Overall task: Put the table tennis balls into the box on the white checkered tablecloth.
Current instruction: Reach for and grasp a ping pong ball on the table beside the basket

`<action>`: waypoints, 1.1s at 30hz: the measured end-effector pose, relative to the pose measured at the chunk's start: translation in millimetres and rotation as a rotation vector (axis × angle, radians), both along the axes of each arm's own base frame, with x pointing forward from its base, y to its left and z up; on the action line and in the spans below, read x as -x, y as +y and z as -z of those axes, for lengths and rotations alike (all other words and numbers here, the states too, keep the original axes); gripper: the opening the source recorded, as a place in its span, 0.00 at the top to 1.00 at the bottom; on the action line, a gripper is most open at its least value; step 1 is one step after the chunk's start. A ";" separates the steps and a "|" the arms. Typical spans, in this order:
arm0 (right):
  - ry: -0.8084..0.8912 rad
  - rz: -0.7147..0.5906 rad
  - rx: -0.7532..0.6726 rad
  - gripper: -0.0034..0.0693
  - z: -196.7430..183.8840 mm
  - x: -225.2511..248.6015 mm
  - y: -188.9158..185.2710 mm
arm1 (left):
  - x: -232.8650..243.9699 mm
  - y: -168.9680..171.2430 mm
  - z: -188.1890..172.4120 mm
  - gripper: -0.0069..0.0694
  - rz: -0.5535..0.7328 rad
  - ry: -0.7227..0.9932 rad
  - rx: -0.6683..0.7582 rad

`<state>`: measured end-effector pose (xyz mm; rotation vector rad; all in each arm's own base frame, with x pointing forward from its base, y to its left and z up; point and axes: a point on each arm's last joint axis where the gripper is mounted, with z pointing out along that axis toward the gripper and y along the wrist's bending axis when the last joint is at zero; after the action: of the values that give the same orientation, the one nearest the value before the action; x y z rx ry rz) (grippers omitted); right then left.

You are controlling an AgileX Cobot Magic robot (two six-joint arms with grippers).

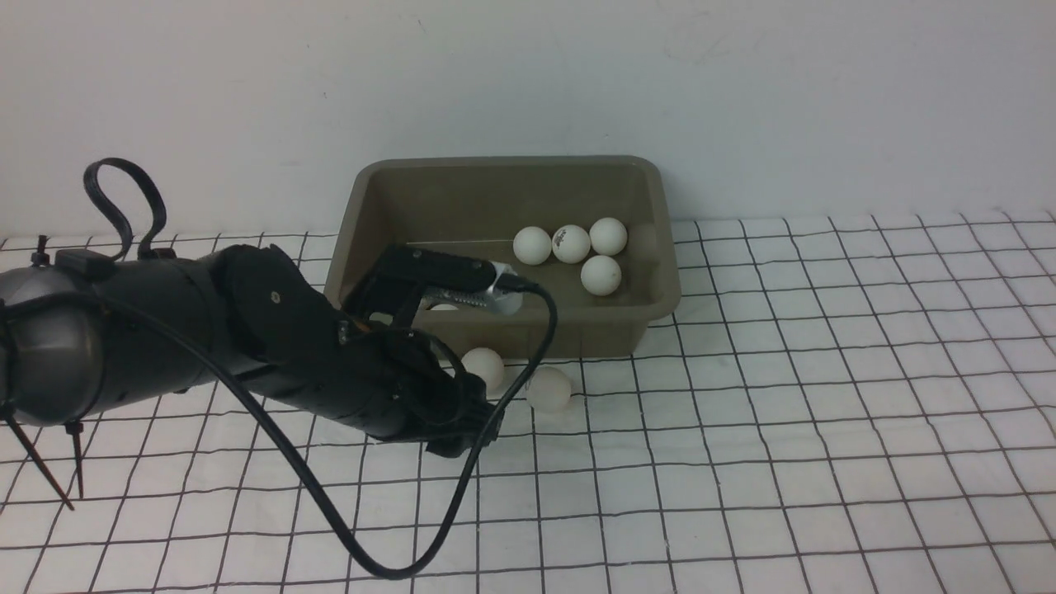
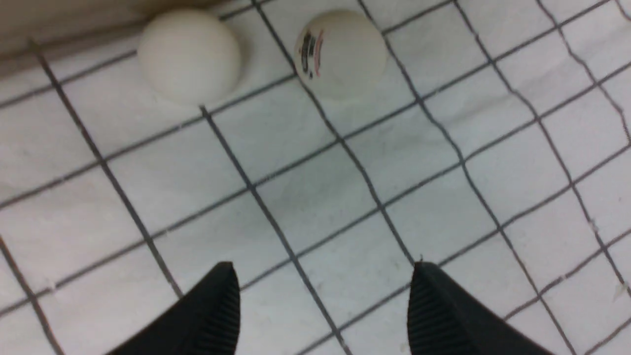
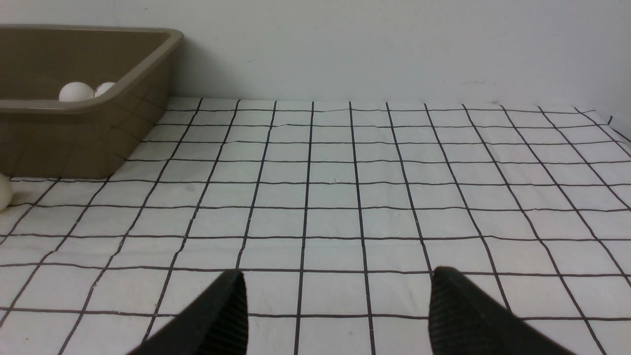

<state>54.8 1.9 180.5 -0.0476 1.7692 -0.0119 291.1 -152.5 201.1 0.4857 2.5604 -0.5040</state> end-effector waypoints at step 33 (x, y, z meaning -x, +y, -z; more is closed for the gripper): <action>0.000 0.000 0.000 0.33 0.0 0.0 0.0 | -18.8 -17.9 15.1 0.36 -0.029 -0.257 -0.085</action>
<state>54.8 1.9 180.5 -0.0476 1.7692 -0.0119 309.9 -170.4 186.0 0.5075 2.3447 -0.3015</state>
